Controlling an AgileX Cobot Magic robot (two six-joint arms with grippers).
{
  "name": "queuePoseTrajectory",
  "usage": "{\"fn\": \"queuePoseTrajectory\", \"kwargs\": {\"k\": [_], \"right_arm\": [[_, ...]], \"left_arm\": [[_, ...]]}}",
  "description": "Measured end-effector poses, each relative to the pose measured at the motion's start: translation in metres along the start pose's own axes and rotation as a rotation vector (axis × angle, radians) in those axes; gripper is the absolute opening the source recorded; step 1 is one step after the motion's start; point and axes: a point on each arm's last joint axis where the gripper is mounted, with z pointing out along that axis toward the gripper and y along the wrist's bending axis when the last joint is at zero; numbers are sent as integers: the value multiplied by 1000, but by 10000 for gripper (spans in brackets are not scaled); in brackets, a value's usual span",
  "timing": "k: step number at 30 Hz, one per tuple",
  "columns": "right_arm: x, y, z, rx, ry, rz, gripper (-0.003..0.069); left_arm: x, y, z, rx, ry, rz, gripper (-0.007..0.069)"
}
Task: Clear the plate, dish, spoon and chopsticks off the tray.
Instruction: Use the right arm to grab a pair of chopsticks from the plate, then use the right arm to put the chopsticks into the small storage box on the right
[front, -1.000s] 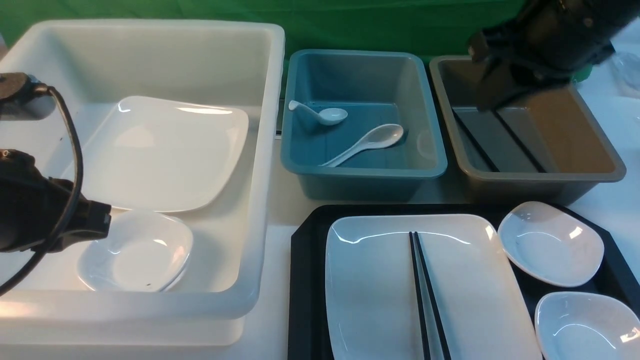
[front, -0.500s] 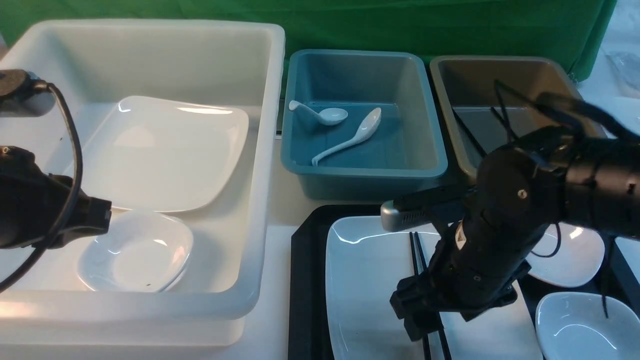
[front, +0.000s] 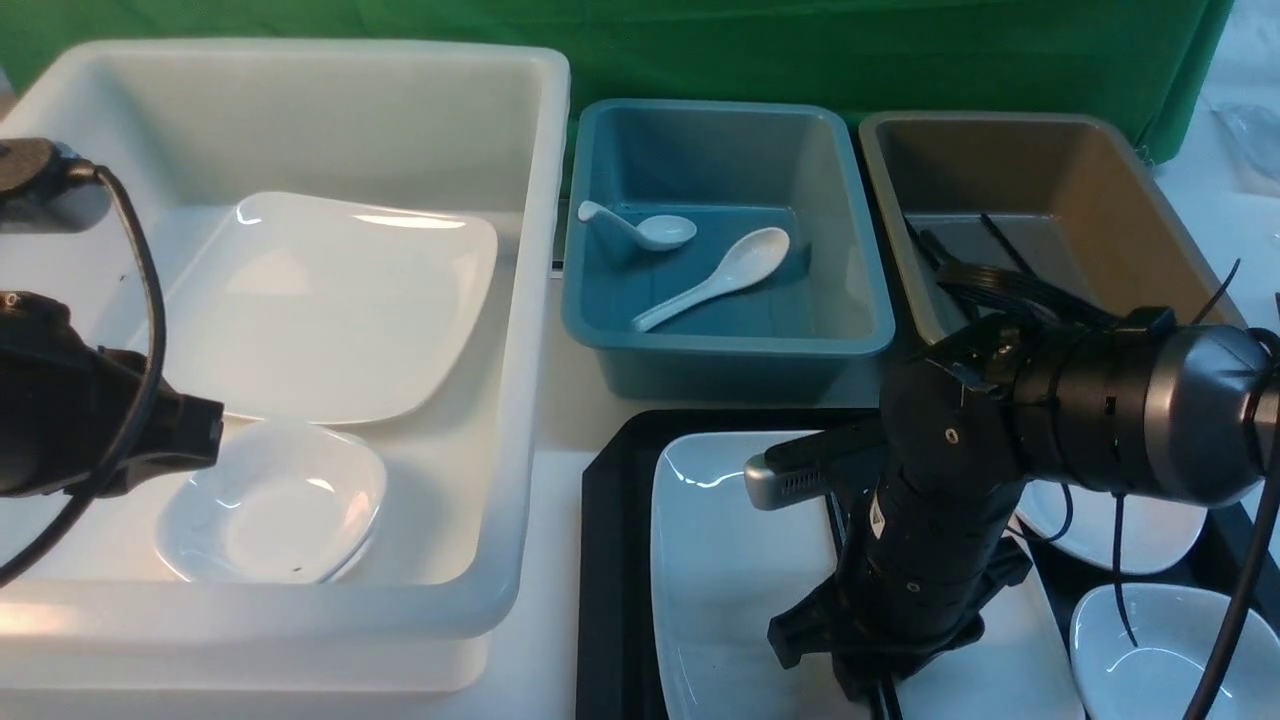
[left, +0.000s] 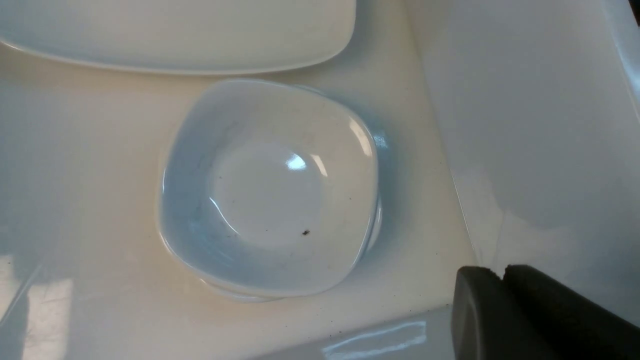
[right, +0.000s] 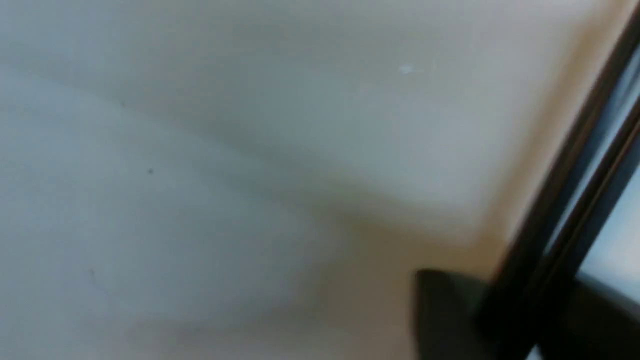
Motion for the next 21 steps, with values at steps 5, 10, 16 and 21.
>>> {"fn": "queuePoseTrajectory", "kwargs": {"k": [5, 10, 16, 21], "right_arm": [[4, 1, -8, -22, 14, 5, 147], [18, 3, -46, -87, -30, -24, 147], [31, -18, -127, -154, -239, -41, 147], [-11, -82, -190, -122, -502, 102, 147]], "left_arm": [[0, 0, 0, 0, 0, 0, 36], [0, 0, 0, 0, 0, 0, 36], [-1, 0, 0, 3, -7, -2, 36], [-2, 0, 0, 1, -26, -5, 36]]}}
